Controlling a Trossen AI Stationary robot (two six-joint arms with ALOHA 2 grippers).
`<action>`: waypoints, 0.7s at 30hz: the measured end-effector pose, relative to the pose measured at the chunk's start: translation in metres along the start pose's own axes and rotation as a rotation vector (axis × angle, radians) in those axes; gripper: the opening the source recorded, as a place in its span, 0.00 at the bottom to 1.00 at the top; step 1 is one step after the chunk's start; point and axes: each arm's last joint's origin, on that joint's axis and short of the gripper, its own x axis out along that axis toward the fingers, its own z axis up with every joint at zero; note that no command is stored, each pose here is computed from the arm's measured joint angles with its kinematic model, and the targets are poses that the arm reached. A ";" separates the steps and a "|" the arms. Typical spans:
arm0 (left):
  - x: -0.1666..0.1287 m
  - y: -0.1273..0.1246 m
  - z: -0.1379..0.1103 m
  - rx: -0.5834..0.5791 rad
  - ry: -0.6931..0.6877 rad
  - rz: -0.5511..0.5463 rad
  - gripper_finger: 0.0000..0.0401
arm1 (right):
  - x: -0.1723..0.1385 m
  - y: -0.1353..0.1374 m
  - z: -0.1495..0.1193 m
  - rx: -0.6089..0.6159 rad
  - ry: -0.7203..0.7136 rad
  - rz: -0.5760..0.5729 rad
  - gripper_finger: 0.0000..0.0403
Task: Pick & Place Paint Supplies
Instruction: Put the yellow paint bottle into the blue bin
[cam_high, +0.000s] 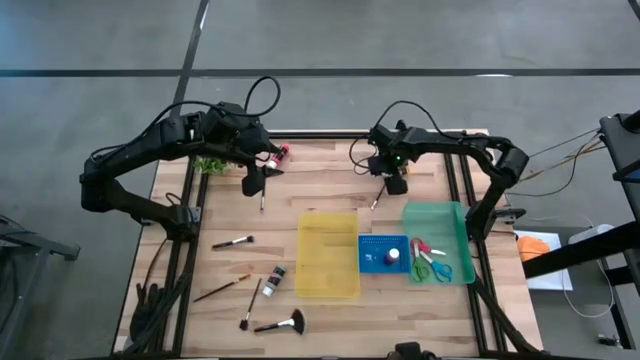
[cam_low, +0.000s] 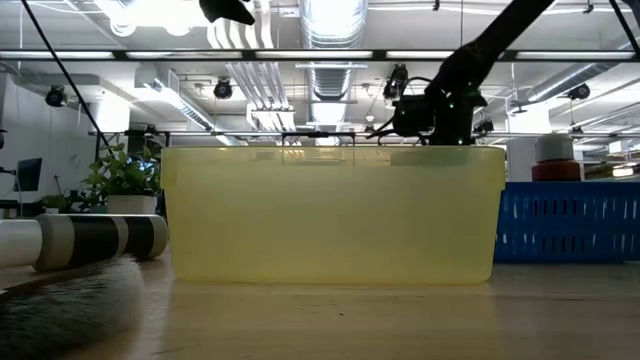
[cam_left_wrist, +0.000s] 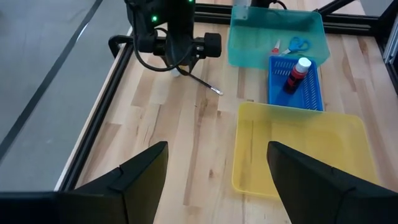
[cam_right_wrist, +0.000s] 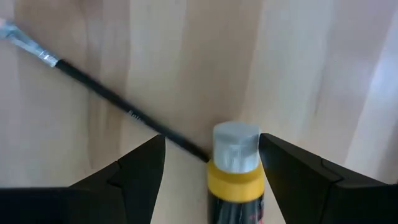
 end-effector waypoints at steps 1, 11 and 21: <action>0.000 0.000 0.000 -0.005 0.000 0.000 0.71 | 0.001 -0.001 0.000 0.002 -0.006 -0.006 0.64; 0.000 0.000 0.000 -0.038 0.000 -0.001 0.71 | 0.014 -0.004 -0.011 0.036 -0.032 -0.051 0.64; 0.000 0.000 0.000 -0.069 0.000 -0.001 0.71 | 0.022 -0.007 -0.014 0.064 -0.033 -0.056 0.49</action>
